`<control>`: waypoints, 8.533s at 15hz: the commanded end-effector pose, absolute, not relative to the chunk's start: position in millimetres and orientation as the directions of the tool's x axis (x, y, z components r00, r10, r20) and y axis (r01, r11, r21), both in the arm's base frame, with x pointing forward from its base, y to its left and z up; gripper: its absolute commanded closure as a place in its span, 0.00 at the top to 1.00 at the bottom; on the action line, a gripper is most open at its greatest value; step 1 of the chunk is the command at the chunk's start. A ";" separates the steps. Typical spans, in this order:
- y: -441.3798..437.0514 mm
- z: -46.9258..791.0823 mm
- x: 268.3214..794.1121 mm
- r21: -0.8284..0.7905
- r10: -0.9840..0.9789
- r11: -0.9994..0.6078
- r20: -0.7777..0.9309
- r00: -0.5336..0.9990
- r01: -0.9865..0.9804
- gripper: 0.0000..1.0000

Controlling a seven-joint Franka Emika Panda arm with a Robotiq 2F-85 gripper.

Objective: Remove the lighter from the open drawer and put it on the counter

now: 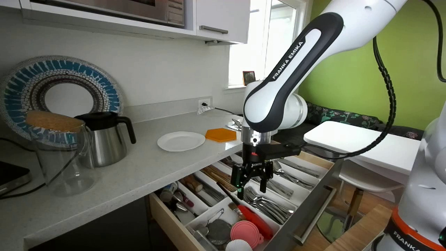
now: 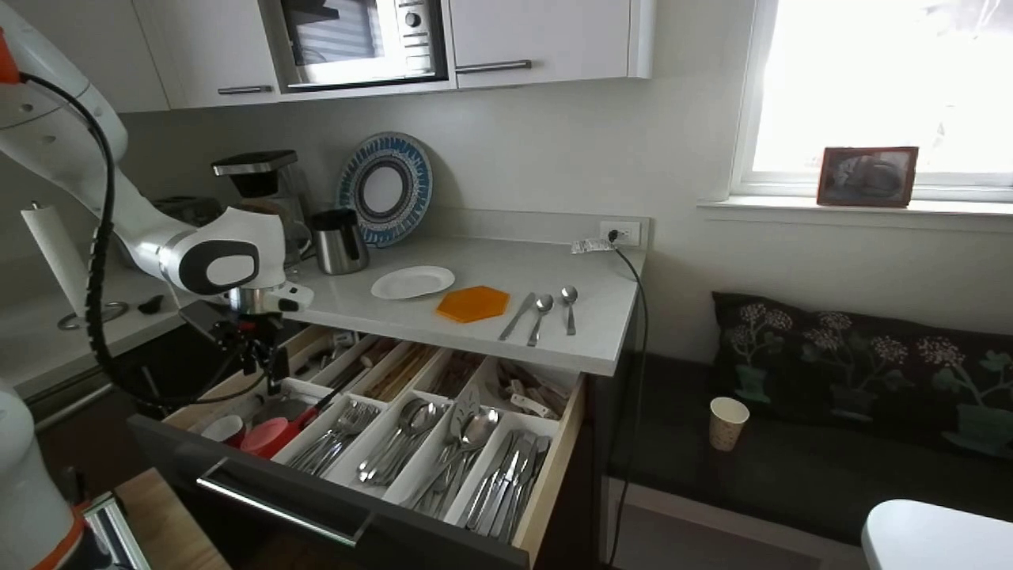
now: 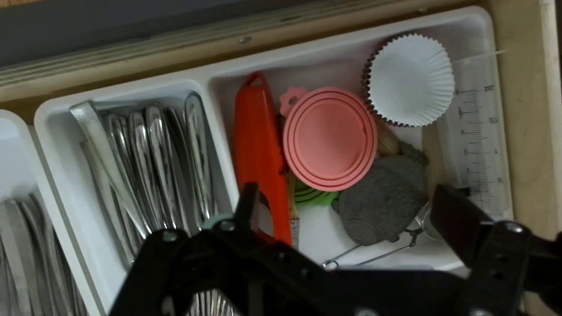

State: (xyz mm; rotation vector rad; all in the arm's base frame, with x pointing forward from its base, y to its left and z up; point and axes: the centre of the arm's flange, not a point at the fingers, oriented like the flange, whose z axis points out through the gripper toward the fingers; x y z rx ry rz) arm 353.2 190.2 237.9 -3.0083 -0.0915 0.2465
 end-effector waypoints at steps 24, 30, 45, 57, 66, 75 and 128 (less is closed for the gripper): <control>201.0 162.9 444.6 -0.030 0.017 -0.999 -0.108 0.994 0.014 0.28; 203.8 146.9 445.1 -0.006 0.019 -1.000 -0.135 0.991 0.019 0.43; 207.2 138.3 445.6 0.011 0.053 -0.998 -0.131 0.990 0.055 0.17; 208.6 202.2 429.6 0.130 0.072 -0.989 -0.011 0.997 0.073 0.05; 210.5 265.1 417.5 0.169 0.059 -0.985 0.131 0.990 0.036 0.05; 222.0 361.8 462.6 0.210 0.190 -0.968 0.274 0.943 0.134 0.05; 415.3 382.4 651.8 0.050 -0.003 -0.999 0.005 1.000 -0.003 0.19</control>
